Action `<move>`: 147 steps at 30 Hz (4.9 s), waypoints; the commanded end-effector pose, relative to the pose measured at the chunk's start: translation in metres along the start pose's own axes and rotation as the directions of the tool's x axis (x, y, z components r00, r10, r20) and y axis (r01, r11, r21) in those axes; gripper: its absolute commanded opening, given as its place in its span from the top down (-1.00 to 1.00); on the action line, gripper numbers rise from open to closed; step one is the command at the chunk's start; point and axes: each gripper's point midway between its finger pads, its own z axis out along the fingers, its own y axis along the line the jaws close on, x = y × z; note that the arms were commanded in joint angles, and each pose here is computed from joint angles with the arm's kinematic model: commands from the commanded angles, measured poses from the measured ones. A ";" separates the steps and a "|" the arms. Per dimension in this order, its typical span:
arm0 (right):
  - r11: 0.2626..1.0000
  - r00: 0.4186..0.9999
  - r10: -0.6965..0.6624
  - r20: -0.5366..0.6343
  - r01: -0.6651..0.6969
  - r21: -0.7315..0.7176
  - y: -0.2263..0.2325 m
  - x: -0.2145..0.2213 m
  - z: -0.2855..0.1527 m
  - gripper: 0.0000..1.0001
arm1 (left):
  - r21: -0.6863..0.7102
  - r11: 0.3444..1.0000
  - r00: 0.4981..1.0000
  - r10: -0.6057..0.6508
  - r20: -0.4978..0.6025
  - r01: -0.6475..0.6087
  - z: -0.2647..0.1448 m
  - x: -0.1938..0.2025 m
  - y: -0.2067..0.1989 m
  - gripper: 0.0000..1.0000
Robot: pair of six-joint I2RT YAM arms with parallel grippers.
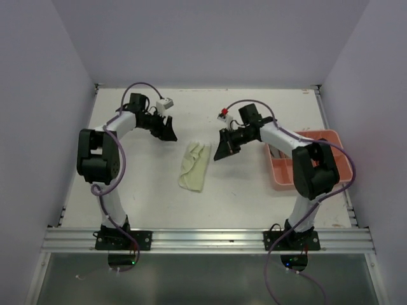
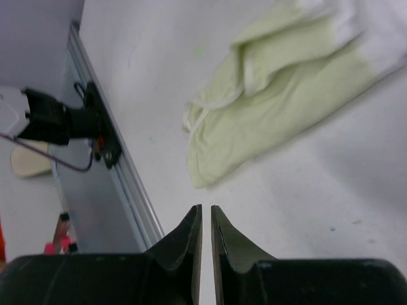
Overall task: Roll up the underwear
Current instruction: Fold the underwear
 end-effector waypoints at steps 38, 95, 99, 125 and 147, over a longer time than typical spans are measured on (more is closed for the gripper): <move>0.903 0.896 0.361 0.260 -0.405 0.141 -0.108 -0.059 0.066 0.89 | -0.307 0.926 0.964 0.159 -0.213 -0.221 0.080 -0.004 -0.087 0.06; 0.869 0.866 0.426 0.261 -0.472 0.150 -0.119 -0.043 0.073 0.88 | -0.179 0.984 0.962 -0.048 -0.270 -0.001 0.101 0.009 -0.127 1.00; 0.868 0.865 0.429 0.261 -0.475 0.146 -0.119 -0.043 0.073 0.88 | -0.187 0.981 0.956 -0.111 -0.272 0.061 0.107 0.019 -0.122 1.00; 0.920 0.855 0.339 0.391 -0.388 0.050 -0.066 -0.095 0.001 0.91 | -0.119 0.955 0.928 -0.293 -0.230 0.272 0.125 0.048 -0.089 0.07; 0.921 0.859 0.369 0.355 -0.390 -0.013 -0.067 -0.102 0.050 0.93 | 0.133 0.955 0.953 -0.239 -0.189 0.265 0.111 0.040 -0.097 -0.33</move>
